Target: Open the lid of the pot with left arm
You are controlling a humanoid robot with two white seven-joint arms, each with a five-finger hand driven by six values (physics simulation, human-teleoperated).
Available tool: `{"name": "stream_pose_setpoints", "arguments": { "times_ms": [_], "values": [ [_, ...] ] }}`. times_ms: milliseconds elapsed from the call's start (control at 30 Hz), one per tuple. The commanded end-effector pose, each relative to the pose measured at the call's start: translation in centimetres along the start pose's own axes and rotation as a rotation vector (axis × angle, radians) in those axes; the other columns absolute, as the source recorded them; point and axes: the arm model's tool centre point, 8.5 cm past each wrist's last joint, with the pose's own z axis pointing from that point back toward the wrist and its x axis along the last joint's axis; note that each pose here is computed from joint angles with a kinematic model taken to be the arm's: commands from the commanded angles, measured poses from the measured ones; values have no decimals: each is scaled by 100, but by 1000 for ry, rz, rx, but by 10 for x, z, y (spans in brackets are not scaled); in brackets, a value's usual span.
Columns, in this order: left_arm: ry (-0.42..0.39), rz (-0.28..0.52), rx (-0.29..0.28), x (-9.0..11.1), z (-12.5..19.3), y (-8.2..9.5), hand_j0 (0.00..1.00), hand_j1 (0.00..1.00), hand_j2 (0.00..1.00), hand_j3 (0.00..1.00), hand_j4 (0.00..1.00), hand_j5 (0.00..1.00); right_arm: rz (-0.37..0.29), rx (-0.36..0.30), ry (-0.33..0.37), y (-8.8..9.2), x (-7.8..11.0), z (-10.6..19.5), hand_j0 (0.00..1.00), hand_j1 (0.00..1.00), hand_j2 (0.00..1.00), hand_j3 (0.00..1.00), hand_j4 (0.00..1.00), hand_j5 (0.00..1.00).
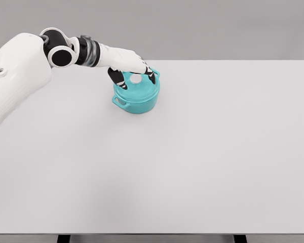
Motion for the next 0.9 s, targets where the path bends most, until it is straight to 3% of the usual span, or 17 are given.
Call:
{"name": "stream_pose_setpoints", "arguments": {
  "times_ms": [0,467,867],
  "values": [
    [10,-3,-4,-1,-1,0,80,80,80,80,80,80,0,0,1,0,0,0,100,100,100,100,100,100],
    [31,-19,-29,-3,-5,-2,76,76,76,76,76,76,0,0,1,0,0,0,100,100,100,100,100,100],
    [39,-8,-17,-5,-8,-1,76,76,76,76,76,76,0,0,1,0,0,0,100,100,100,100,100,100]
  ]
}}
